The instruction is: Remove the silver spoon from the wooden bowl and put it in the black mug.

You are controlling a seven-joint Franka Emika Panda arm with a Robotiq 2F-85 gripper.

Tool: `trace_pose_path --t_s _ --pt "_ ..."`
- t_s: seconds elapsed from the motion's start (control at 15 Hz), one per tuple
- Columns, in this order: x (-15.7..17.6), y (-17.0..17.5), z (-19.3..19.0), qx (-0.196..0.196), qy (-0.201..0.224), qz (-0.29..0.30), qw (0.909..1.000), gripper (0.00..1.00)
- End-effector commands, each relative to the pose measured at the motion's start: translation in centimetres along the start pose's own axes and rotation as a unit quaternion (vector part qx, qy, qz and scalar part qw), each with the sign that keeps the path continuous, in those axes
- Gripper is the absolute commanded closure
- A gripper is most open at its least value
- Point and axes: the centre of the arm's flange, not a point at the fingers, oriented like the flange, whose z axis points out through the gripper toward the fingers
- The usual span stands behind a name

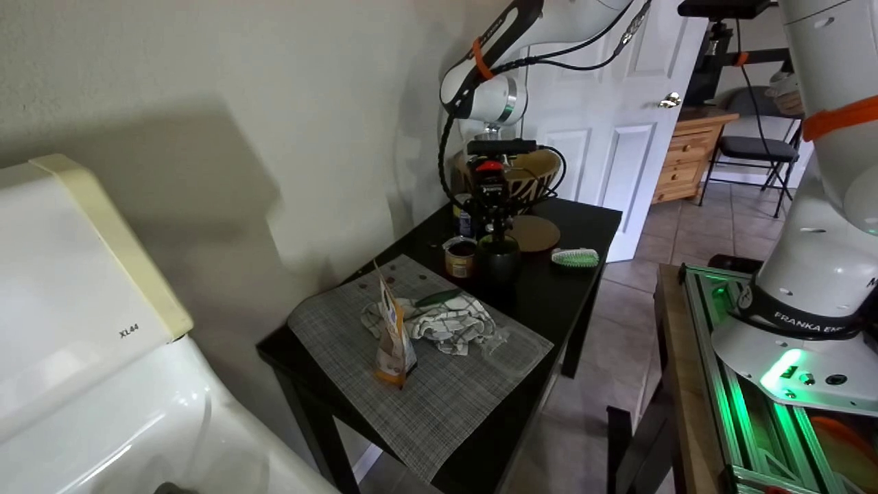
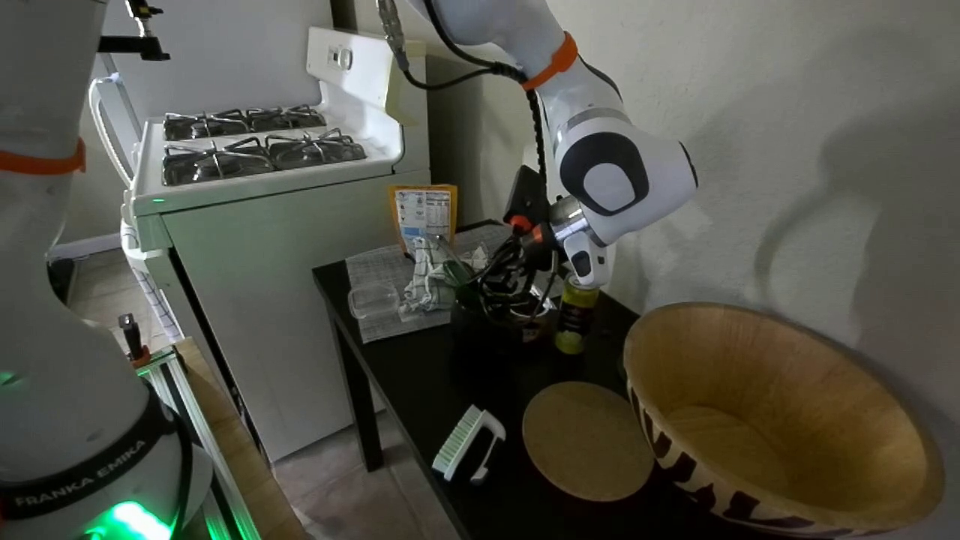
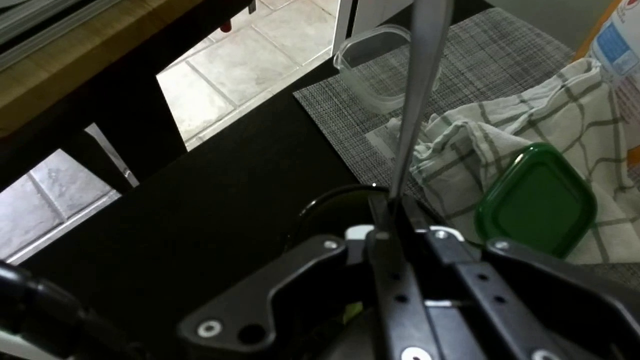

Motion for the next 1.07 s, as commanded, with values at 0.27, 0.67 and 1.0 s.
trace_pose_path --t_s 0.27,0.67,1.0 --pt "1.2 -0.3 0.3 -0.009 0.001 0.025 0.9997 0.44" --pt "-4.3 2.6 -1.8 -0.030 0.009 -0.048 0.9984 0.01" --pt "-11.2 8.3 -4.6 -0.081 0.061 -0.178 0.9789 0.00"
